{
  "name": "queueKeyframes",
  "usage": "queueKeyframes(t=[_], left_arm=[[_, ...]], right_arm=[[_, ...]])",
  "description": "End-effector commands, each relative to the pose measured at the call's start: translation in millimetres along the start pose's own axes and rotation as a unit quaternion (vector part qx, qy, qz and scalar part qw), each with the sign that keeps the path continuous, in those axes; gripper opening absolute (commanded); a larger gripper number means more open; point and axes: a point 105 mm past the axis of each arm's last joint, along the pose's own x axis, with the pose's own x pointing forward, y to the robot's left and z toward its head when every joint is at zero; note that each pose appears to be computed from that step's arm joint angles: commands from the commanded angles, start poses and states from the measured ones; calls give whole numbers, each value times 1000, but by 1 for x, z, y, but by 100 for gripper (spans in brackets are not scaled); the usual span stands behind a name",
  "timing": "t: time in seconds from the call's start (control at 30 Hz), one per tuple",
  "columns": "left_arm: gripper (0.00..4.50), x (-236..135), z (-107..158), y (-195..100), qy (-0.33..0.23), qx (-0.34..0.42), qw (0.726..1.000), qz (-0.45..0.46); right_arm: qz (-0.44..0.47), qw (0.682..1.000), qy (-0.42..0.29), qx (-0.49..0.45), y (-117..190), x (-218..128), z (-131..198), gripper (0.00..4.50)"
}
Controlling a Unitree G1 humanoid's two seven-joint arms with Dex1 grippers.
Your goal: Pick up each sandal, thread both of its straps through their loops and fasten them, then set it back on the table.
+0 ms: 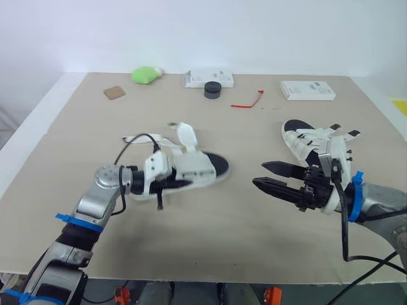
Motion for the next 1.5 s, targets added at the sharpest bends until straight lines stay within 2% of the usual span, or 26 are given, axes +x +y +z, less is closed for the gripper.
queueKeyframes(t=[0.03, 0.17, 0.27, 0.37, 0.43, 0.47, 0.53, 0.93, 1.23, 1.5], left_arm=[[6, -7, 10, -25, -8, 72, 992, -99], [6, -7, -4, -27, 15, 85, 988, -129], [6, 0, -2, -22, -3, 87, 988, -125], [0, 13, -1, -33, -23, 97, 982, -158], [0, 17, -2, -33, -22, 99, 982, -161], [0, 19, -2, -33, -23, 99, 982, -161], [0, 22, -1, -32, -27, 101, 981, -162], [0, 36, 3, -32, -38, 67, 984, -163], [0, 36, 3, -39, -27, 72, 977, -199], [0, 47, 4, -33, -28, 60, 984, -164]], right_arm=[[28, 999, 7, -30, 5, -3, 8, 306], [47, 997, 36, -42, 7, -4, 1, 306], [51, 996, 51, -43, 5, -2, -4, 306], [70, 993, 77, -47, 5, 3, -15, 220], [89, 992, 81, -42, 6, 6, -17, 133], [95, 991, 84, -39, 6, 8, -19, 68], [108, 989, 94, -40, 6, 12, -24, 1], [142, 968, 181, -94, -5, 31, -57, 1], [177, 959, 187, -120, -9, 49, -57, 1], [209, 955, 181, -109, -2, 61, -61, 1]])
